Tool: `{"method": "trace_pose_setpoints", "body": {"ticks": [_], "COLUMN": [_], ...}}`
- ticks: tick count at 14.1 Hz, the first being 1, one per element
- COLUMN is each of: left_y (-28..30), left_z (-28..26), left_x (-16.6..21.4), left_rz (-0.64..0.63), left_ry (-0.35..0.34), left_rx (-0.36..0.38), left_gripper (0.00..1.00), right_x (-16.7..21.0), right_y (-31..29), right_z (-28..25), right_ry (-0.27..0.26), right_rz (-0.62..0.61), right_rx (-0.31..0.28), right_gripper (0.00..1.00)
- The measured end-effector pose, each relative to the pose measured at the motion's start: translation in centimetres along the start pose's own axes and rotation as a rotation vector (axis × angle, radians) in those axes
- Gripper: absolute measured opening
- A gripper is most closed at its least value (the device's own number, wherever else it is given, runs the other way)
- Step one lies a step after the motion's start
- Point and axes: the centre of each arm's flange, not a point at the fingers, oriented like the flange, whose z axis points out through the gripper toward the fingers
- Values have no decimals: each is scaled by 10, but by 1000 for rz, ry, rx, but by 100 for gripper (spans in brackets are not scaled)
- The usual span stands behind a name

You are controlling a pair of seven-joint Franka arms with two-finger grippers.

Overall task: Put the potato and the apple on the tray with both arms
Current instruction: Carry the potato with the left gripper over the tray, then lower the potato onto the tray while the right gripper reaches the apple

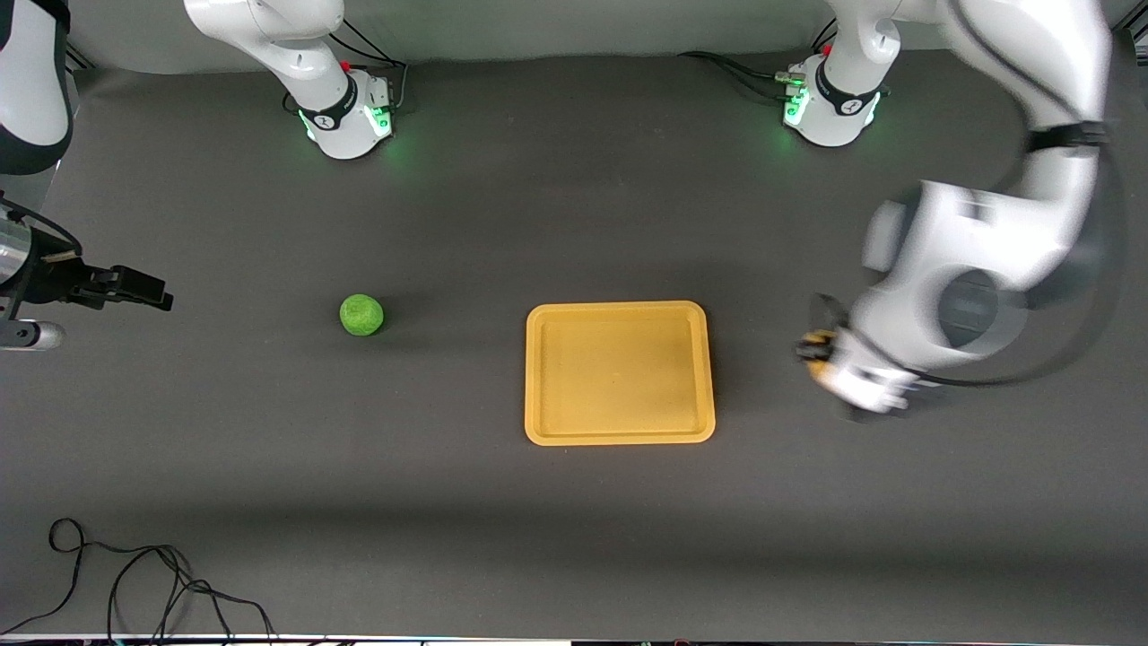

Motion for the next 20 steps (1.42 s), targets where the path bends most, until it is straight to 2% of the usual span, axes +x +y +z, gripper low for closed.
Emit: {"method": "trace_pose_setpoints", "body": {"ticks": [2,6,9,12,14,16,20], "left_y": [60,82,90,105,124,136,133], "left_z": [21,55,77,127,150,150,149], "left_x": [-23,3,11,11,6,0,2], "left_rz": [54,44,39,71,102,125,171], "left_ry": [33,105,82,27,28,33,30], "left_rx": [-2,-85,-93,-67,-79,-82,-75], "left_gripper": [59,59,59,59,59,59,59], "right_x": [-15,-68,-112,-148,-153,-149,-144], "right_y": [-36,-106,-125,-125,-123,-122,-123], "right_z": [2,7,20,34,40,59,132], "right_ry": [-9,21,21,19,42,70,137], "right_rz": [13,6,-18,-42,-50,-52,-75], "right_rx": [-2,1,6,9,-1,-3,-10], "right_gripper": [100,100,100,100,100,100,100]}}
